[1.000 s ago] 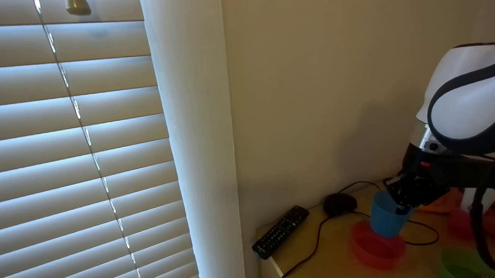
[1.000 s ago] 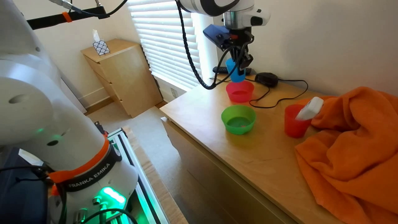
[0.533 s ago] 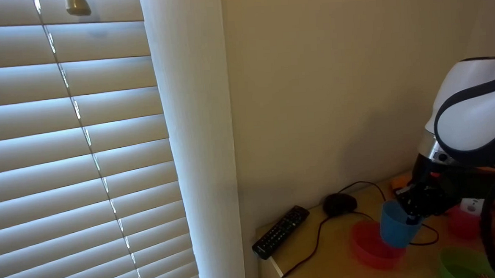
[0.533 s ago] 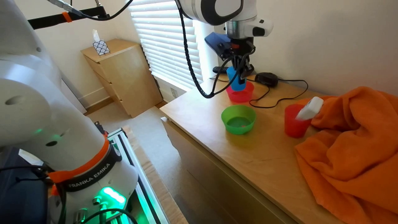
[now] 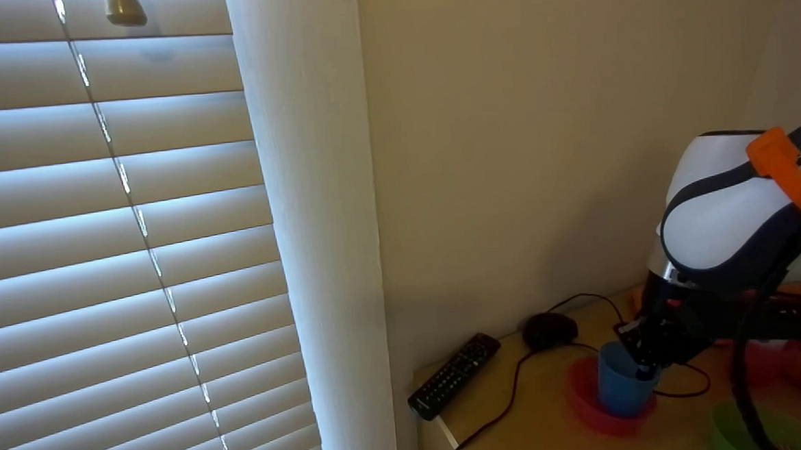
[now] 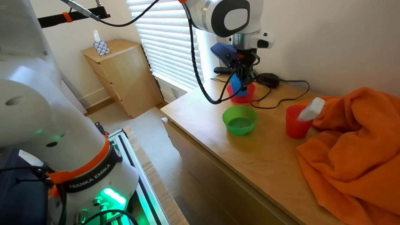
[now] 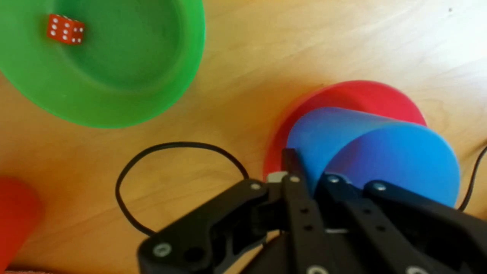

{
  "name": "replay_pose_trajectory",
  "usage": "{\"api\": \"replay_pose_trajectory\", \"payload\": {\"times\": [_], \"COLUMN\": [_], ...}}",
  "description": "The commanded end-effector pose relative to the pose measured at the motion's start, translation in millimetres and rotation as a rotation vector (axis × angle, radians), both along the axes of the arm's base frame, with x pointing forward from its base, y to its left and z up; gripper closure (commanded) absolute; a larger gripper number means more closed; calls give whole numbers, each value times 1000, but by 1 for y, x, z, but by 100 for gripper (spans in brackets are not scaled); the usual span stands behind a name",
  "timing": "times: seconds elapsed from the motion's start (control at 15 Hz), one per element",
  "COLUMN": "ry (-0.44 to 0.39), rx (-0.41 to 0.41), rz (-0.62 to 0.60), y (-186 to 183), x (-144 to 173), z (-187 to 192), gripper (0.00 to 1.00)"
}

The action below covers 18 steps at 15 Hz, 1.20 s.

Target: Pick up the blue cup and put it in the pink bowl

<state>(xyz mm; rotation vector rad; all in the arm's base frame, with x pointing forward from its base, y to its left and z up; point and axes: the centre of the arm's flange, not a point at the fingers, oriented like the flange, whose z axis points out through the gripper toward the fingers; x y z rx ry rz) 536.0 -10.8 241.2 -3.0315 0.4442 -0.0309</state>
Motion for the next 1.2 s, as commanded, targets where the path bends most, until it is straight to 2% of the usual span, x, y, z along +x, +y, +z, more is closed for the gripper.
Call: {"api": "replay_pose_trajectory", "payload": {"times": [0.0, 0.13, 0.2, 0.27, 0.53, 0.87, 0.93, 1.0, 1.07, 1.13], "ry": [-6, 16, 16, 16, 1, -156, -180, -129, -155, -172], "rx": [25, 7, -9, -12, -36, 14, 23, -2, 3, 3], "rz": [41, 46, 39, 42, 53, 123, 149, 113, 127, 134], "y": [10, 14, 14, 14, 14, -1, -3, 5, 3, 1], "x": [18, 22, 22, 23, 7, -37, -44, -5, -13, -20], "z": [-14, -18, -17, -18, 8, 87, 100, 69, 84, 94], "gripper": [99, 99, 71, 69, 41, 4, 0, 13, 4, 0]}}
